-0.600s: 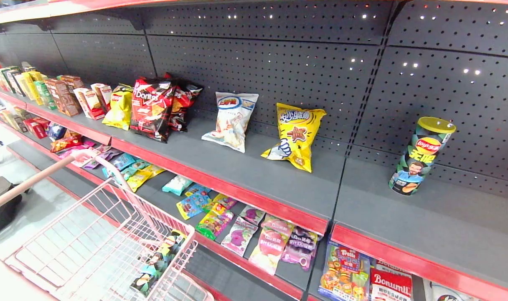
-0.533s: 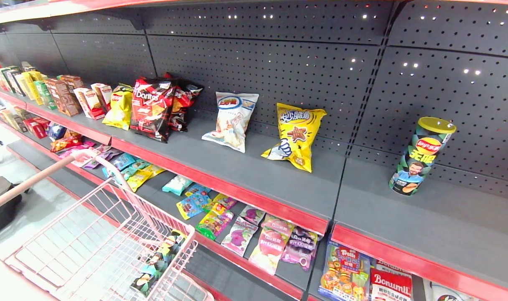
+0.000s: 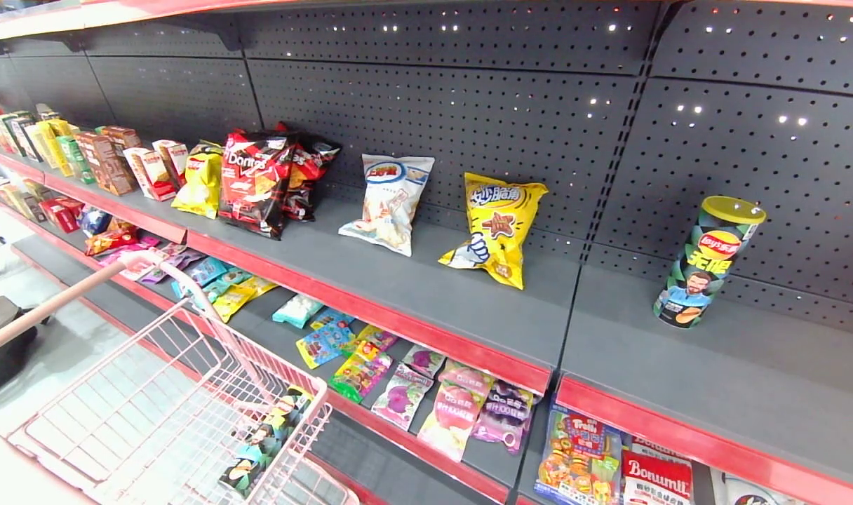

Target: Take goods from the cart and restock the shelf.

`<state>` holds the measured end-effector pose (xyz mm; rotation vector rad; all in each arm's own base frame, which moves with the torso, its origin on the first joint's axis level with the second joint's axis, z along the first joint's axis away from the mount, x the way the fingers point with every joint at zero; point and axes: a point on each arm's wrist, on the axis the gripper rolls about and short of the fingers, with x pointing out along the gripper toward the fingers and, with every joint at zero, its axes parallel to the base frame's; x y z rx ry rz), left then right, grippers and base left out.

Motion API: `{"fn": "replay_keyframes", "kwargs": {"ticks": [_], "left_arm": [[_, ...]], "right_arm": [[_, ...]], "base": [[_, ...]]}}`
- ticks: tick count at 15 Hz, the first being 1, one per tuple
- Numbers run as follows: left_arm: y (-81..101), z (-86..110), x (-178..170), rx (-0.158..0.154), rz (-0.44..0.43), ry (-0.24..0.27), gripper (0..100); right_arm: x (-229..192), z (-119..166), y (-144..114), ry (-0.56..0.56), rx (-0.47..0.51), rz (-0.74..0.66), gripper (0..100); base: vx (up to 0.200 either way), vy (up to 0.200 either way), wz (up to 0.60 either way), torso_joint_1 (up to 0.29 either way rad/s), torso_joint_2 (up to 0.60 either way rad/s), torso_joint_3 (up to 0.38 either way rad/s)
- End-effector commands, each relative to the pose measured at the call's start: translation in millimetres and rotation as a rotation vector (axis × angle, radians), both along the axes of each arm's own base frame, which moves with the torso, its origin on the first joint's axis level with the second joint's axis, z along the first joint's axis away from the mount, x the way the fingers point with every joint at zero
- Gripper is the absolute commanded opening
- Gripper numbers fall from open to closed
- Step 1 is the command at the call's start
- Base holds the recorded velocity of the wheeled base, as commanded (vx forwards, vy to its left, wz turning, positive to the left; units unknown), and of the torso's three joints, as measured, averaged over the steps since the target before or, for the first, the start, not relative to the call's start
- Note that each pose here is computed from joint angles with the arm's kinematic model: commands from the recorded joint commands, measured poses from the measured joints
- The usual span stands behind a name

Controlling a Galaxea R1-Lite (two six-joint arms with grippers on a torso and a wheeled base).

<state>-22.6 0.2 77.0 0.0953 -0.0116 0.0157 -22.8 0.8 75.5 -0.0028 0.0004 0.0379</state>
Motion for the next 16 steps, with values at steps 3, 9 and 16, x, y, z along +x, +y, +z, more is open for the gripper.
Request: {"fn": "replay_keyframes", "kwargs": {"ticks": [3,9,16], "left_arm": [[-0.4,1.0,-0.2,0.008,-0.018,-0.012,100],[4.3,205.5,81.6,-0.406,0.155,-0.072,100],[37.4,207.2,164.0,0.098,0.426,0.465,100]], "right_arm": [[0.0,0.0,0.0,0.0,0.0,0.0,100],[0.1,0.0,0.0,0.001,0.001,-0.001,100],[0.0,0.1,0.0,-0.002,0.009,-0.003,100]], "base": [[0.0,0.0,0.0,0.0,0.0,0.0],[0.0,0.0,0.0,0.0,0.0,0.0],[0.0,0.0,0.0,0.0,0.0,0.0]]}}
